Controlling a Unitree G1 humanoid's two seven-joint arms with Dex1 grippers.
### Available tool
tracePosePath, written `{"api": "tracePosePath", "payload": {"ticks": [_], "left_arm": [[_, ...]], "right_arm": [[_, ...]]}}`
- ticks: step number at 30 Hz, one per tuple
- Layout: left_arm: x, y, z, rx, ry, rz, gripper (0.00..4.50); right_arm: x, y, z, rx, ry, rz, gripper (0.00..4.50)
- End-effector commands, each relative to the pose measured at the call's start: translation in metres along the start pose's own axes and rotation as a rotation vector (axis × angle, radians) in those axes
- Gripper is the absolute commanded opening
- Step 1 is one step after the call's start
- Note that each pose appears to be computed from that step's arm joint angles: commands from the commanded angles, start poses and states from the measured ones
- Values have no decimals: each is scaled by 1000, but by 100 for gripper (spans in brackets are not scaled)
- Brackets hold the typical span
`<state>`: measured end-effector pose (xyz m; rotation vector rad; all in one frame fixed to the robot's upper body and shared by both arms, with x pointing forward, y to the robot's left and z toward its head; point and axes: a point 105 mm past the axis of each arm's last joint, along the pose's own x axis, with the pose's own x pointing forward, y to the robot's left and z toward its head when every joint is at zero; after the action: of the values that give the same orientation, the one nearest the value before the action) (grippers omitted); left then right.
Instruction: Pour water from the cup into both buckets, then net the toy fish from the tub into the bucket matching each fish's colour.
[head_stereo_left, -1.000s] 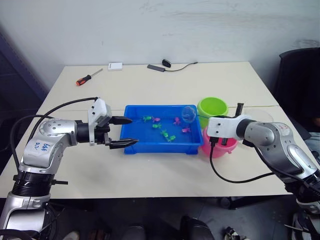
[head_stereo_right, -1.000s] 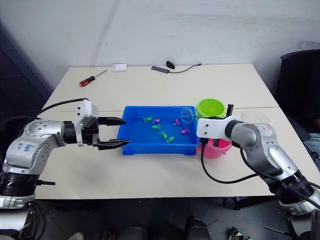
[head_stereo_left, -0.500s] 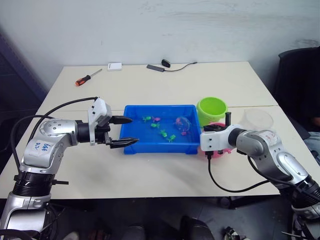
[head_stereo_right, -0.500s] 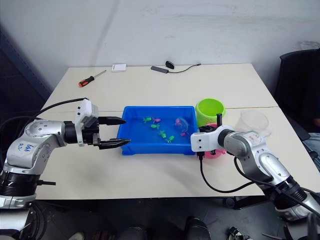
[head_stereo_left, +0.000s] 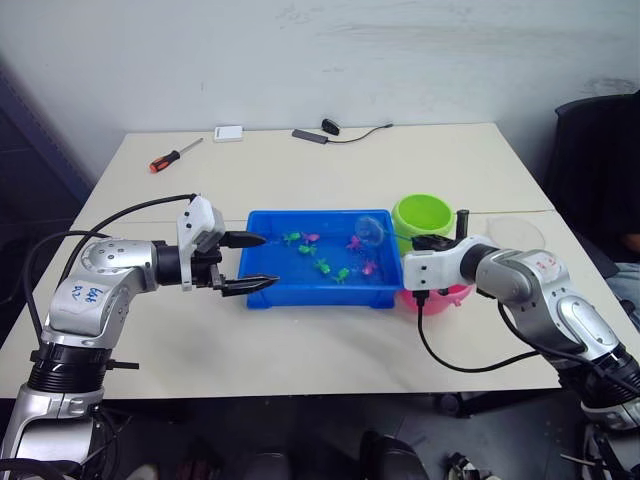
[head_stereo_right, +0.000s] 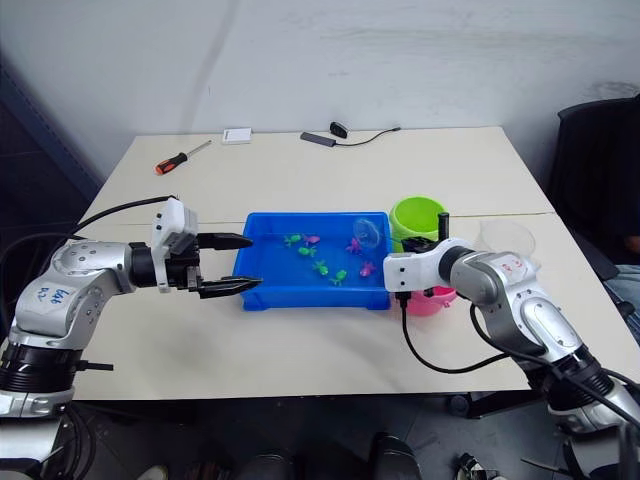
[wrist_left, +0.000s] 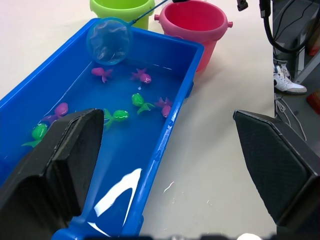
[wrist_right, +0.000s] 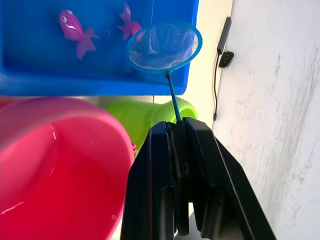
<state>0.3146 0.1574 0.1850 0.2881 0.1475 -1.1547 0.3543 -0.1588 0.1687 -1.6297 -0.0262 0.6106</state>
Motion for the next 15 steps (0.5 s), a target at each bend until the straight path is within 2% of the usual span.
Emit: {"api": "tracePosePath", "payload": {"ticks": [1,15], "left_arm": [[-4,1,13,49,-38,14,448],[-5,0,13,43,-47,28,448]], "right_arm": [[-2,-7,3,-88,-11,-17,0],[-16,27,29,-127,-196,223,0]]}}
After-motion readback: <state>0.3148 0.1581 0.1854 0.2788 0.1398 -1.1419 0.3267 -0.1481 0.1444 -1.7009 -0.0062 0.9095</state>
